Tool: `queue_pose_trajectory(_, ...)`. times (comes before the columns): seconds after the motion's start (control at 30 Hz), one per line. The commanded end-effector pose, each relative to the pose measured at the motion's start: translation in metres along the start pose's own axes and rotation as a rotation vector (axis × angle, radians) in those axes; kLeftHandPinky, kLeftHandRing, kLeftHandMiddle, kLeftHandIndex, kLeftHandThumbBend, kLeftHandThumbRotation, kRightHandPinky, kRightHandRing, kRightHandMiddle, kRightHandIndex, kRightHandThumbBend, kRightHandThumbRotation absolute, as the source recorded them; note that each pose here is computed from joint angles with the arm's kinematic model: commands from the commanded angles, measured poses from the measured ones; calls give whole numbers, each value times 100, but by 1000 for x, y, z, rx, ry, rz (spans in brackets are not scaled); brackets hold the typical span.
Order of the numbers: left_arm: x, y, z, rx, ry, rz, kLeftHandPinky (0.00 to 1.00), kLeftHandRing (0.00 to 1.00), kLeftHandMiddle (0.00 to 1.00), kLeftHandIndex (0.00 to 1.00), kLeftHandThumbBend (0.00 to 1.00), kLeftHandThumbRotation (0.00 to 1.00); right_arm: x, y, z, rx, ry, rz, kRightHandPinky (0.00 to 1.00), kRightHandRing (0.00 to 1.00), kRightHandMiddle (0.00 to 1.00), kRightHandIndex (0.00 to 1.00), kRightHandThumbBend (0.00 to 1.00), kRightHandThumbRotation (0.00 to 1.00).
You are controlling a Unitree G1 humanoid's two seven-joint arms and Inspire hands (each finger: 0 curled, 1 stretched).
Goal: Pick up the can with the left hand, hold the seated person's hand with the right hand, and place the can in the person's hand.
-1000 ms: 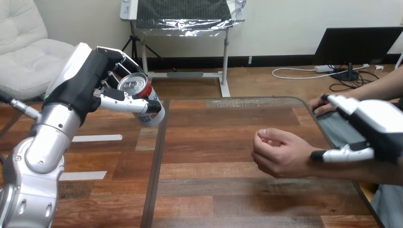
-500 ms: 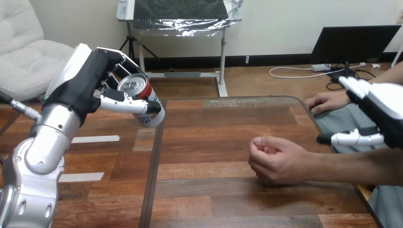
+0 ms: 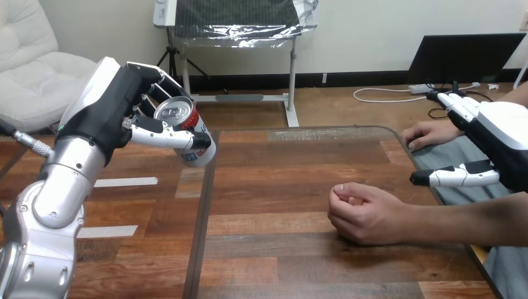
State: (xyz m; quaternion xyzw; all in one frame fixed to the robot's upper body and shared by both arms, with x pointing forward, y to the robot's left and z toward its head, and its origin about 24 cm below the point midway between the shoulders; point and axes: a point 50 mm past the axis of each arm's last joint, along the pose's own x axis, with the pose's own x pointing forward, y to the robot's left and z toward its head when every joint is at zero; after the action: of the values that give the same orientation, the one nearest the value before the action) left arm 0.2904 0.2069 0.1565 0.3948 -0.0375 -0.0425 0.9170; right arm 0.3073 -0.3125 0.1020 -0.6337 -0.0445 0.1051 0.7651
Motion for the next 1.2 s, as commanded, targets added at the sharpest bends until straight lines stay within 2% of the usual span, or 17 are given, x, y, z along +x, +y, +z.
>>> queue_pose_trajectory(0.0, 2, 14, 15, 20, -66, 58, 27, 35, 41, 45, 62, 0, 2, -16, 1, -13, -11, -40, 100, 100, 100, 100, 100, 77)
queue_pose_trajectory(0.3, 2, 15, 14, 14, -72, 60, 27, 35, 41, 45, 62, 0, 1, -9, -2, 1, 4, 3, 100, 100, 100, 100, 100, 74)
queue_pose_trajectory(0.73, 2, 15, 14, 14, -66, 59, 27, 35, 41, 45, 61, 0, 1, 0, -7, -6, 45, 132, 100, 100, 100, 100, 100, 73)
queue_pose_trajectory(1.17, 1, 15, 14, 15, -64, 60, 27, 35, 41, 45, 61, 0, -1, 8, -11, -3, 64, 191, 100, 100, 100, 100, 100, 68)
